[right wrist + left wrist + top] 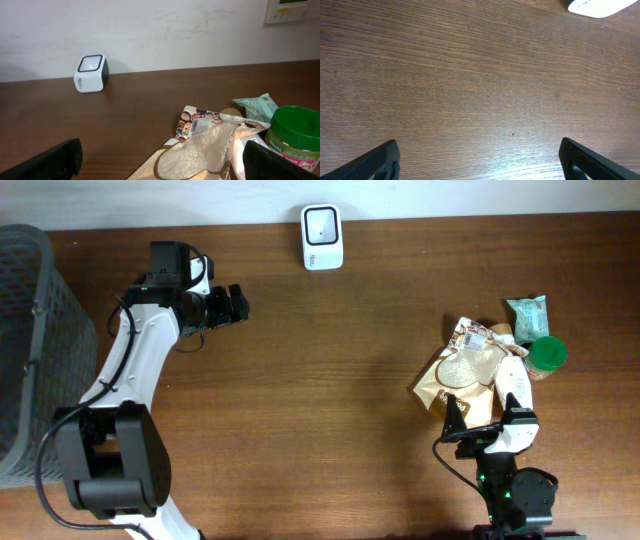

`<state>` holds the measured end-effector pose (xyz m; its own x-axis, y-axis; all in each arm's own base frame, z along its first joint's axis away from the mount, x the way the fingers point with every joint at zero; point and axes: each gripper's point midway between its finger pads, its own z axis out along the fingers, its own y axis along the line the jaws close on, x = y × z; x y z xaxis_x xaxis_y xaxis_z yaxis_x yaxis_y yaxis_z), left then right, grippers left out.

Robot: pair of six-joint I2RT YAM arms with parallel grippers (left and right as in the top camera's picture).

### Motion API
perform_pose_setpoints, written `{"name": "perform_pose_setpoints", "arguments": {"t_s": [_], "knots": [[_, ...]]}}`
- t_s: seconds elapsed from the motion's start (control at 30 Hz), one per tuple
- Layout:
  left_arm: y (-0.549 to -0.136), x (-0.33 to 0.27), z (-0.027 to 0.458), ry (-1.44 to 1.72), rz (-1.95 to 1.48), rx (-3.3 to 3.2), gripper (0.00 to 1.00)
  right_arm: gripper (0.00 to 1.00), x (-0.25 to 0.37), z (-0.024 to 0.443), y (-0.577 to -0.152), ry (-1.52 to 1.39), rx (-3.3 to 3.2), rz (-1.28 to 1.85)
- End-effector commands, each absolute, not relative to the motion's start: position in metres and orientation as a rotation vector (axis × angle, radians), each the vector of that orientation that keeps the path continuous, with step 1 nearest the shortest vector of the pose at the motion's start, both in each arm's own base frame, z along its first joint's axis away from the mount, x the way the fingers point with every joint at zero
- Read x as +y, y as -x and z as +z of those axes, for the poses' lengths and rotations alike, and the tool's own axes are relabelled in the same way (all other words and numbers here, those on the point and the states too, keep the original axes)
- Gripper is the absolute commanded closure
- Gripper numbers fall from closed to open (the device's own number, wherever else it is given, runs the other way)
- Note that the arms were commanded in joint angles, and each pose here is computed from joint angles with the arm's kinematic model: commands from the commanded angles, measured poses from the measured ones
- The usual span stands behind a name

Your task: Scan the item barcode

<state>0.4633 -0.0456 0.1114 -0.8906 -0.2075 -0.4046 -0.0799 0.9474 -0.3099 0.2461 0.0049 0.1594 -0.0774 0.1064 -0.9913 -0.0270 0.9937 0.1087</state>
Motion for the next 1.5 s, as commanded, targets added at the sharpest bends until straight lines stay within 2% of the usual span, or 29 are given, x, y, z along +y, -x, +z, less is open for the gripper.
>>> {"name": "perform_pose_setpoints", "arguments": {"t_s": [0.0, 0.2, 0.37, 0.53, 0.83, 1.13, 1.47], "knots": [[-0.463, -0.046, 0.131, 0.177, -0.391, 2.615, 0.01, 0.02, 0.008, 0.158, -0.246, -0.056, 1.641, 0.126], [-0.452, -0.046, 0.21, 0.136, -0.391, 2.438, 0.01, 0.02, 0.008, 0.158, -0.246, -0.056, 1.641, 0.126], [-0.425, -0.04, 0.286, 0.105, -0.349, 2.26, 0.01, 0.02, 0.008, 0.158, -0.246, -0.056, 1.641, 0.126], [-0.382, -0.011, 0.309, 0.185, -0.158, 2.184, 0.01, 0.02, 0.008, 0.158, -0.246, -0.056, 1.641, 0.126], [-0.324, -0.021, 0.277, -0.249, 0.03, 1.831, 0.01, 0.02, 0.008, 0.158, -0.246, -0.056, 1.641, 0.126], [-0.27, -0.017, 0.211, -0.36, 0.212, 1.549, 0.01, 0.02, 0.008, 0.158, -0.246, -0.056, 1.641, 0.126], [-0.252, -0.009, 0.161, -0.402, 0.304, 1.598, 0.01, 0.02, 0.008, 0.158, -0.246, -0.056, 1.64, 0.126]]}}
